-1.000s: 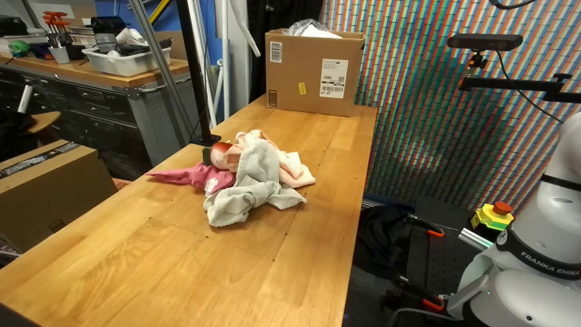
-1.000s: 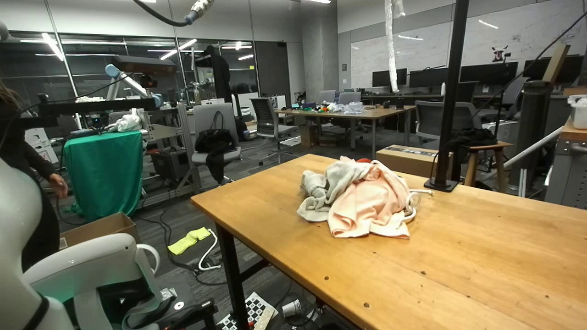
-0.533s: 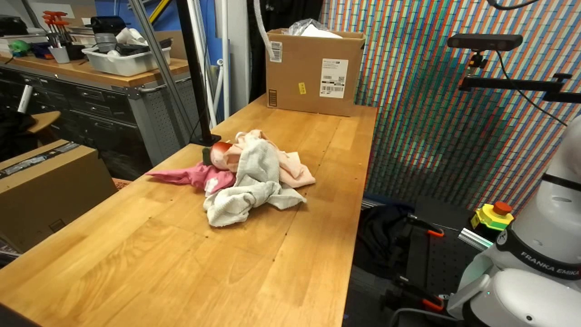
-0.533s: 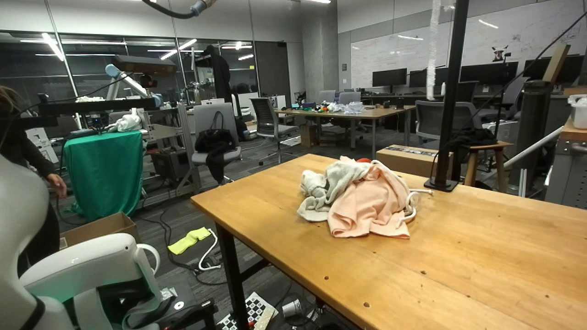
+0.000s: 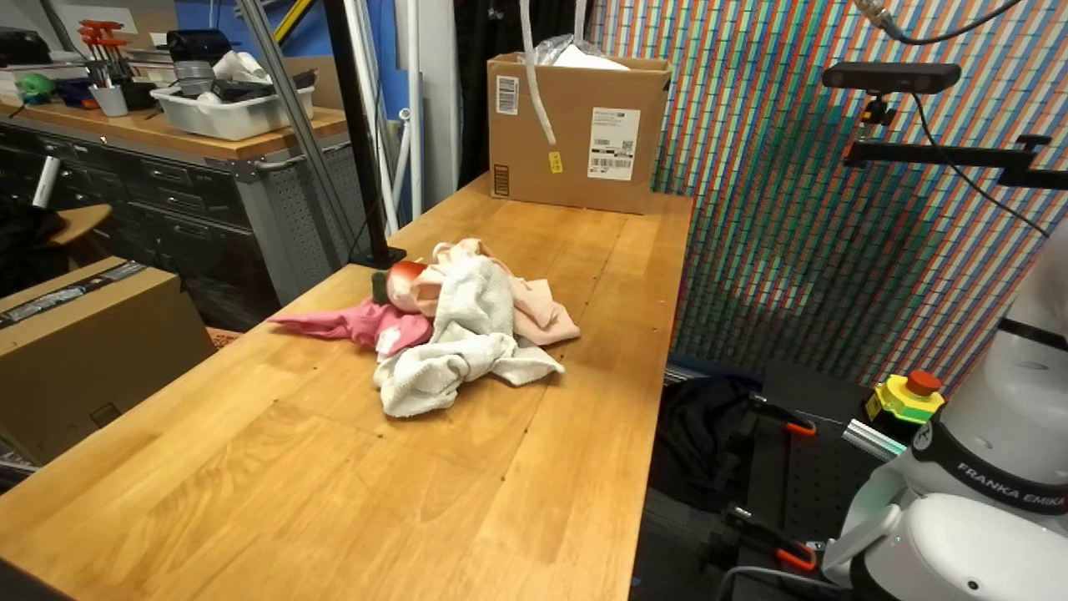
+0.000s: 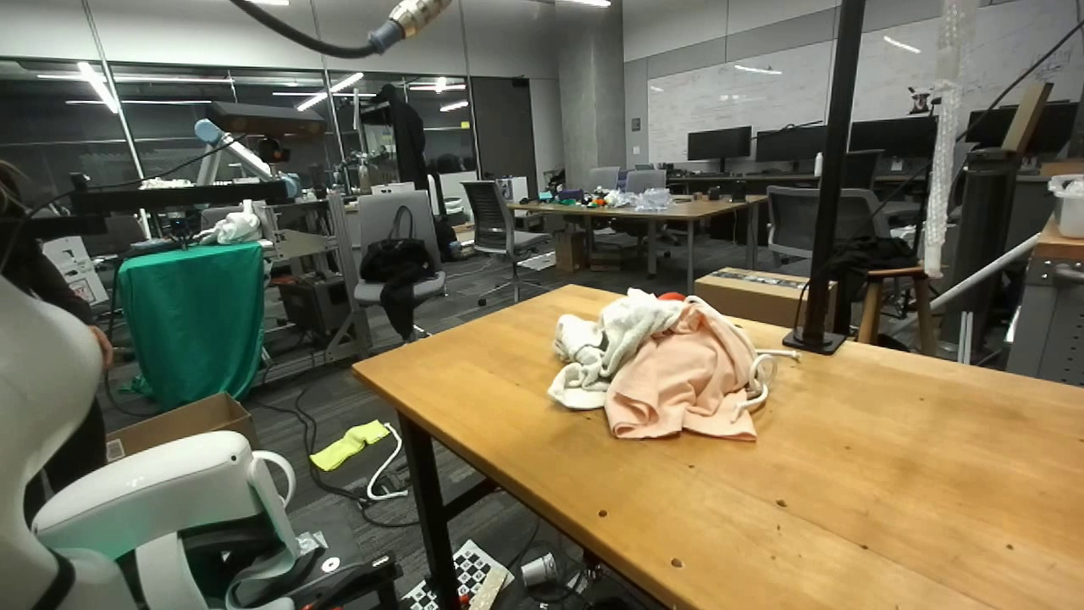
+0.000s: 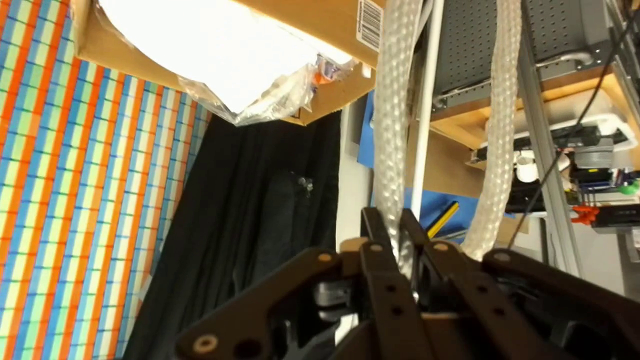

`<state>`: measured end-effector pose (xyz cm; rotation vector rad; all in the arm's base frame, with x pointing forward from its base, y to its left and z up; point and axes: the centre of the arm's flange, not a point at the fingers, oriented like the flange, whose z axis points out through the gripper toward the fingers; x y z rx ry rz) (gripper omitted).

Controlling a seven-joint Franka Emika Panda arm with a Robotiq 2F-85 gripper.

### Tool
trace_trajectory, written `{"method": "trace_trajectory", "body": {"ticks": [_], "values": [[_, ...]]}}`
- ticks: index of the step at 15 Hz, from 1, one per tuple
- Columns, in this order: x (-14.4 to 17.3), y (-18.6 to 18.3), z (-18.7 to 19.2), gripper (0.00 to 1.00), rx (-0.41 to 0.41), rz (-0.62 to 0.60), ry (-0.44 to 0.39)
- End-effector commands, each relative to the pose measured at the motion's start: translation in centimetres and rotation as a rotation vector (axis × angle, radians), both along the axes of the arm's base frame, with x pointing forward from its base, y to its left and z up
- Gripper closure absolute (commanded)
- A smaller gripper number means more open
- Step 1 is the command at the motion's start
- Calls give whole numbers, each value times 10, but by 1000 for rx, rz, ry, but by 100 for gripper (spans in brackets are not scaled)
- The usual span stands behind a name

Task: Separate the items on the table

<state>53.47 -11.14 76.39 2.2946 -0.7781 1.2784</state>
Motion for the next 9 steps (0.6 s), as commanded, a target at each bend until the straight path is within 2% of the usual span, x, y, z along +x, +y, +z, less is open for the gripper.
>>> {"method": "trace_trajectory", "body": {"ticks": [1, 9], "values": [[10, -34, -19, 95, 32, -35, 14], [24, -97, -64, 95, 18, -175, 73]]}}
